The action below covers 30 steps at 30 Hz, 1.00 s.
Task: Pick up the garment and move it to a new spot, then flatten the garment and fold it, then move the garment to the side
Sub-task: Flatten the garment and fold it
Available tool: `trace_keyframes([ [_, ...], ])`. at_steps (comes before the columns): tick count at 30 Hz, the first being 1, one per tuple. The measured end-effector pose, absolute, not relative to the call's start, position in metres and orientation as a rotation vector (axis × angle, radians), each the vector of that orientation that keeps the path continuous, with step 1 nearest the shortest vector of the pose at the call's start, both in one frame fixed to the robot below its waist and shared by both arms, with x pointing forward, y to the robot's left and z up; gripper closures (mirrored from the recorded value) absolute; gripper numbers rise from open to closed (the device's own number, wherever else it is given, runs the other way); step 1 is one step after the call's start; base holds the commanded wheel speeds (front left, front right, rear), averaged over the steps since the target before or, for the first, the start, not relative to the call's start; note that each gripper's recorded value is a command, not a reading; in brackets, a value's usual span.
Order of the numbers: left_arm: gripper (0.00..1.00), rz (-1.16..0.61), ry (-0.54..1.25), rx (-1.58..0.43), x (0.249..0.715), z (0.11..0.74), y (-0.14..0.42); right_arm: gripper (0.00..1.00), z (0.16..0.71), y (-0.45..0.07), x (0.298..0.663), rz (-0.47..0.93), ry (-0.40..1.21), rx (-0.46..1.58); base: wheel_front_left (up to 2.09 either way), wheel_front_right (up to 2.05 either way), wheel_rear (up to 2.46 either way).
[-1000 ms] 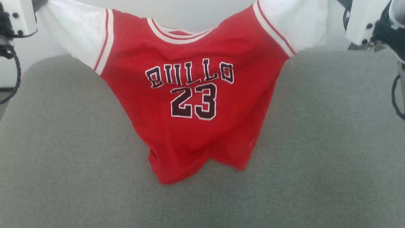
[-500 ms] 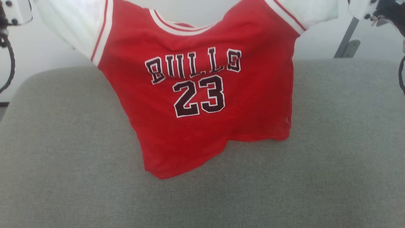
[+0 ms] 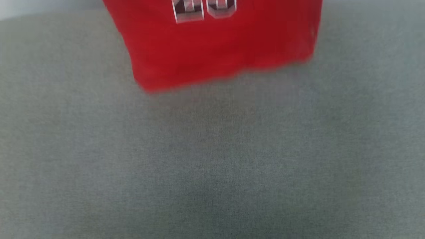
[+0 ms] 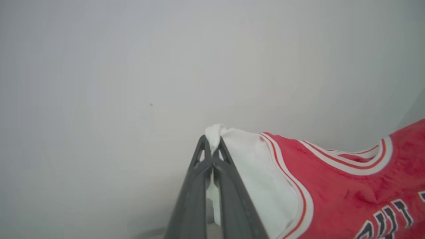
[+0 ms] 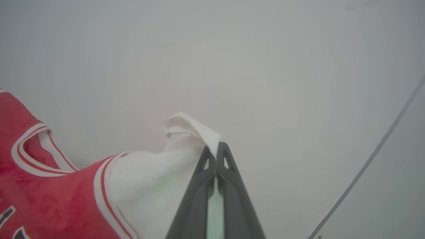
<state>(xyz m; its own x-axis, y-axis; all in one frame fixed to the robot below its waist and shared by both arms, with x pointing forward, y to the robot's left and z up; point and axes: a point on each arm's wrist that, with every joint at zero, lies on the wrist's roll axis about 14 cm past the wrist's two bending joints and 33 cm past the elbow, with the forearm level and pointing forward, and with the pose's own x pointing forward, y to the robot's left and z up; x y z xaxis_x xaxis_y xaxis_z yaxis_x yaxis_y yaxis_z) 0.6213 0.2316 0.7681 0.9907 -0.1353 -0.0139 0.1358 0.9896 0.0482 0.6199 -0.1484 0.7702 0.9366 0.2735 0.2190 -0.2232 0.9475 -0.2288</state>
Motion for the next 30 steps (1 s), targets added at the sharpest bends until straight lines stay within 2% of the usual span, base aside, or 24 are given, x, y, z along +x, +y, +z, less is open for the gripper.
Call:
trace_keyframes([
  [4, 1.0, -0.132, -0.176, 0.064, 0.648, 0.785, 0.229, 1.0, 0.777, -0.154, 0.644, 0.213, -0.401, -0.288, 0.0, 0.0, 0.0],
  [7, 1.0, -0.142, -0.323, 0.108, 0.658, 0.794, 0.225, 1.0, 0.767, -0.15, 0.659, 0.208, -0.445, -0.348, 0.0, 0.0, 0.0],
  [11, 1.0, -0.131, -0.351, 0.122, 0.666, 0.775, 0.23, 1.0, 0.726, -0.132, 0.675, 0.244, -0.373, -0.36, 0.0, 0.0, 0.0],
  [16, 1.0, -0.108, -0.176, 0.095, 0.664, 0.712, 0.244, 1.0, 0.662, -0.118, 0.673, 0.288, -0.201, -0.316, 0.0, 0.0, 0.0],
  [21, 1.0, -0.131, 0.04, 0.075, 0.643, 0.646, 0.244, 1.0, 0.599, -0.106, 0.652, 0.332, 0.009, -0.221, 0.0, 0.0, 0.0],
  [23, 1.0, -0.155, 0.18, 0.053, 0.62, 0.609, 0.244, 1.0, 0.58, -0.104, 0.634, 0.359, 0.089, -0.184, 0.0, 0.0, 0.0],
  [30, 1.0, -0.193, 0.463, -0.019, 0.55, 0.552, 0.259, 1.0, 0.553, -0.109, 0.579, 0.453, 0.256, -0.136, 0.0, 0.0, 0.0],
])
